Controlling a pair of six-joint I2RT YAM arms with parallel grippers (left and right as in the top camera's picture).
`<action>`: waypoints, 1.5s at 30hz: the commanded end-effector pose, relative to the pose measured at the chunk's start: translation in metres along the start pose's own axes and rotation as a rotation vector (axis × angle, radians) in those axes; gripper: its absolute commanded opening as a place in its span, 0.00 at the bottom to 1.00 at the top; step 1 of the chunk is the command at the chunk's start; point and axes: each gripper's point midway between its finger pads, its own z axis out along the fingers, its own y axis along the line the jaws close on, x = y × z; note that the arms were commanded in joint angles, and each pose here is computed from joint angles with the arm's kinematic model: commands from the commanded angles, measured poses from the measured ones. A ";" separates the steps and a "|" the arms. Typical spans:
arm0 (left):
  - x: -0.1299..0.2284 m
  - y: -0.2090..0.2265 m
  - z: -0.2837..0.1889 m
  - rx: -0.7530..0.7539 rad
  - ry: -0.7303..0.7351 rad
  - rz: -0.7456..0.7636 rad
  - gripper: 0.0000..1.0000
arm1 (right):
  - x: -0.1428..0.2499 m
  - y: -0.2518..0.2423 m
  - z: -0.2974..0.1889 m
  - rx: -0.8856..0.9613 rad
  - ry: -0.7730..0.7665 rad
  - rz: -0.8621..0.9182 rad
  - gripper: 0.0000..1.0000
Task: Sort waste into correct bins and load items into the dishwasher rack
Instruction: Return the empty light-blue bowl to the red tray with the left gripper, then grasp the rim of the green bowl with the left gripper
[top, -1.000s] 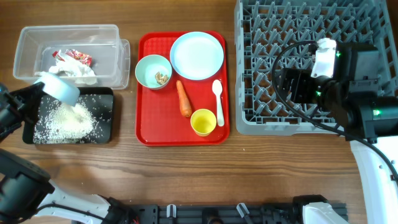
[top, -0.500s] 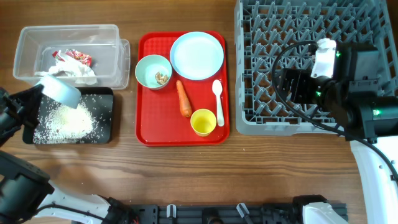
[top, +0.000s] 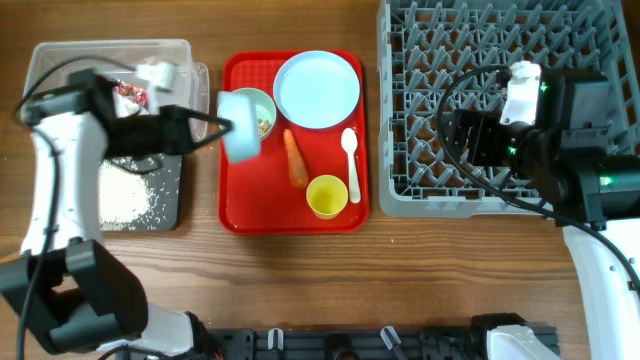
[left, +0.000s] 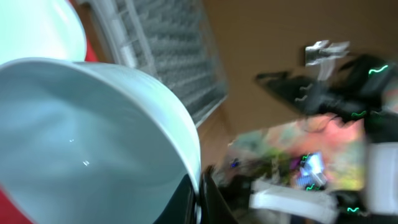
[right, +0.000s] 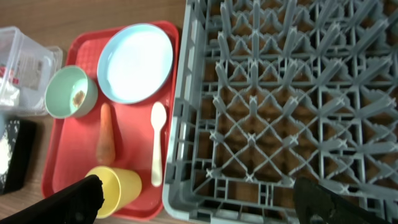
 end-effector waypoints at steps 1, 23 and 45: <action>0.014 0.048 0.031 -0.412 0.134 -0.267 0.04 | -0.002 0.001 0.000 -0.007 -0.001 0.006 1.00; 0.101 0.134 0.084 -1.311 0.222 -0.051 0.07 | 0.000 0.001 0.000 -0.006 0.007 0.006 1.00; -0.041 0.166 0.121 -1.100 0.071 0.247 0.76 | 0.005 -0.005 0.022 0.005 0.079 0.023 1.00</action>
